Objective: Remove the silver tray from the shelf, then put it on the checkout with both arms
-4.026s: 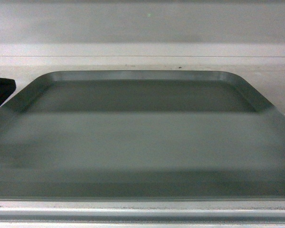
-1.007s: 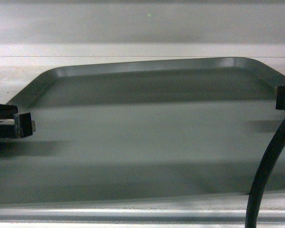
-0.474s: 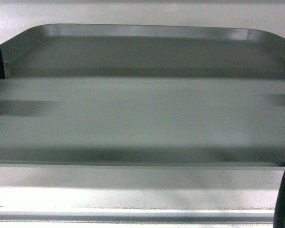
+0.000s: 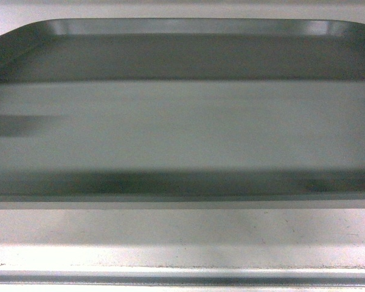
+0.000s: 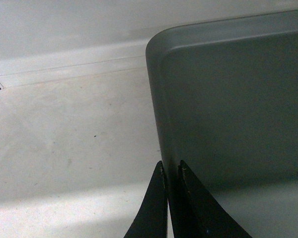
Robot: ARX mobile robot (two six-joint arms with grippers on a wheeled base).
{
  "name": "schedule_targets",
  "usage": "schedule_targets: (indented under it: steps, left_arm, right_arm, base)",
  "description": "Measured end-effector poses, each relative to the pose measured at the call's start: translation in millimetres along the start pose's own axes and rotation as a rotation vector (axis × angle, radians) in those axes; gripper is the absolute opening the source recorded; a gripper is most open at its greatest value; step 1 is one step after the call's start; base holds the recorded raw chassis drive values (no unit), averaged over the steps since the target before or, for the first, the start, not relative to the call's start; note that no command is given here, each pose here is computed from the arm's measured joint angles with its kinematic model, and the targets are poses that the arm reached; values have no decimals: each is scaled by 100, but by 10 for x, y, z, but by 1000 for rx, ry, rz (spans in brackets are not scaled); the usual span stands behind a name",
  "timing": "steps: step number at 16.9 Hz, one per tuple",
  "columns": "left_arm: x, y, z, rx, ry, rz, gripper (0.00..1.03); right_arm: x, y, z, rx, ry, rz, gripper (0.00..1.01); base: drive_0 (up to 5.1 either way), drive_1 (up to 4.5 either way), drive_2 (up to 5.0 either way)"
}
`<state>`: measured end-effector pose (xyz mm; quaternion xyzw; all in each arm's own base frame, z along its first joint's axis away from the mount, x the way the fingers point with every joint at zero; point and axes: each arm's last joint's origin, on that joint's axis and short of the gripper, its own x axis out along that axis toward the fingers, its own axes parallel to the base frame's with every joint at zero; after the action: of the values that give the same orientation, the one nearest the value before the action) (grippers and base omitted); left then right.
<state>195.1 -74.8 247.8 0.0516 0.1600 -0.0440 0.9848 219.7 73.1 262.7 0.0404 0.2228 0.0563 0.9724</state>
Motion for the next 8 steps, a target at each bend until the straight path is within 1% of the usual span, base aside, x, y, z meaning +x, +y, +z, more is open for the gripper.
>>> schedule_targets:
  steps: [8]
  left_arm:
    - [0, 0, 0, 0, 0, 0, 4]
  right_arm:
    - [0, 0, -1, 3, 1, 0, 3]
  base:
    - [0, 0, 0]
